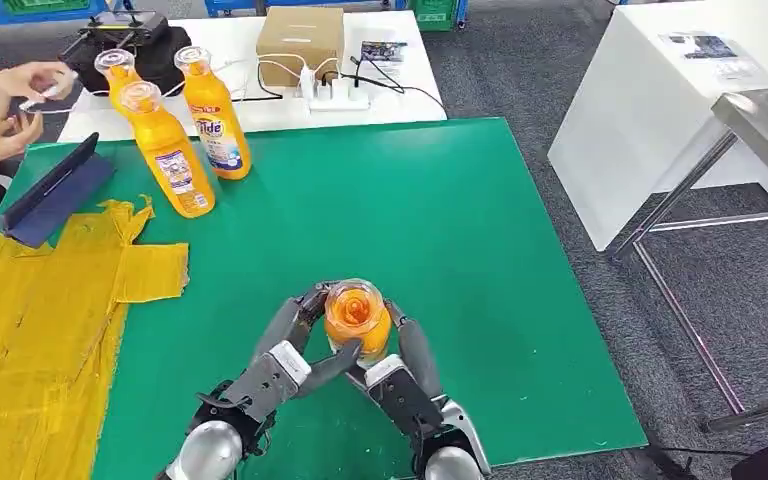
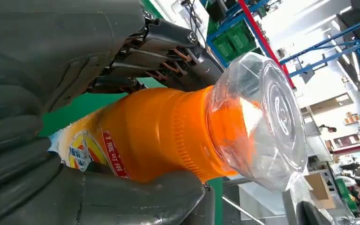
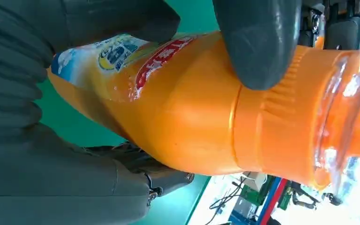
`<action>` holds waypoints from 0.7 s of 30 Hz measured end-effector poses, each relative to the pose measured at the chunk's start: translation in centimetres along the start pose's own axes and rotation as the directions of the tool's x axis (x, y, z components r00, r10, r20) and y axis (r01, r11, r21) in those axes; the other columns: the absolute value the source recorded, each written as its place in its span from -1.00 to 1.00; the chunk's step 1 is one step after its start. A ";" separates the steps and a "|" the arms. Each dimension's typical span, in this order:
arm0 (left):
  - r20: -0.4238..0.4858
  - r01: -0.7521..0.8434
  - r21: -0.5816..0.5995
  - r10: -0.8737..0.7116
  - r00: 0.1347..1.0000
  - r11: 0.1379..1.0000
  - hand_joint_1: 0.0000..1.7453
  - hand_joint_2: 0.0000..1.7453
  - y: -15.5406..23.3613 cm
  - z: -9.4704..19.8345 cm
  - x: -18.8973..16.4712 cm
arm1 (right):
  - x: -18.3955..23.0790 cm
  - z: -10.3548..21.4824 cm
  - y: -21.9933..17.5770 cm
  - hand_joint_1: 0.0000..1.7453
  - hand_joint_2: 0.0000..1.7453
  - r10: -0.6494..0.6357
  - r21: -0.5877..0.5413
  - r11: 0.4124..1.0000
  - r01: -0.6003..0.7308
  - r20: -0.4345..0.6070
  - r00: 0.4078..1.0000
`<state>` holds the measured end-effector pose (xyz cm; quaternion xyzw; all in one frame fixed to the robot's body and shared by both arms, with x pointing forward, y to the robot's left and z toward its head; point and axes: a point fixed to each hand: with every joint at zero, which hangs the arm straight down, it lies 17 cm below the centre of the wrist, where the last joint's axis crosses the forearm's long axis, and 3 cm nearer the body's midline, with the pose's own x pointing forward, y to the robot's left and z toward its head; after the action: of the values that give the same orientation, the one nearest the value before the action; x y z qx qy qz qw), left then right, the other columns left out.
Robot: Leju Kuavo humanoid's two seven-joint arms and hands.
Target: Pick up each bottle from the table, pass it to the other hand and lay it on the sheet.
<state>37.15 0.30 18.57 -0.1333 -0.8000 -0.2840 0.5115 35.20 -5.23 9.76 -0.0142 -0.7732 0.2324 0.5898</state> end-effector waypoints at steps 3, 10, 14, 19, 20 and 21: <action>-0.003 0.013 0.016 -0.013 1.000 1.000 1.00 1.00 0.3 0.0 -0.1 | 0.0 -0.1 -0.4 -1.00 1.00 0.007 -0.023 1.000 -0.007 0.001 1.000; -0.028 0.155 0.123 -0.153 0.988 0.980 1.00 1.00 4.5 0.4 -0.8 | 0.3 -0.1 -1.4 -1.00 1.00 0.011 -0.068 0.998 -0.010 0.006 1.000; -0.047 0.244 0.194 -0.239 0.970 0.950 1.00 1.00 8.2 1.3 -0.9 | 0.7 0.0 -2.3 -1.00 1.00 0.015 -0.101 0.995 -0.014 0.014 1.000; -0.055 0.270 0.217 -0.265 0.963 0.938 1.00 1.00 9.8 1.8 -0.8 | 1.1 0.0 -2.8 -1.00 1.00 0.015 -0.114 0.993 -0.013 0.021 1.000; -0.056 0.273 0.220 -0.267 0.962 0.937 1.00 1.00 9.9 1.9 -0.8 | 1.1 0.0 -2.8 -1.00 1.00 0.016 -0.117 0.993 -0.013 0.022 1.000; -0.059 0.282 0.223 -0.276 0.959 0.933 1.00 1.00 10.1 2.0 -0.8 | 1.1 0.0 -2.9 -1.00 1.00 0.020 -0.120 0.993 -0.017 0.022 1.000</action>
<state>41.15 9.65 20.44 0.0454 -0.8312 -0.2610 0.4887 35.60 -7.48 11.88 -0.0539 -0.7925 0.1913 0.5766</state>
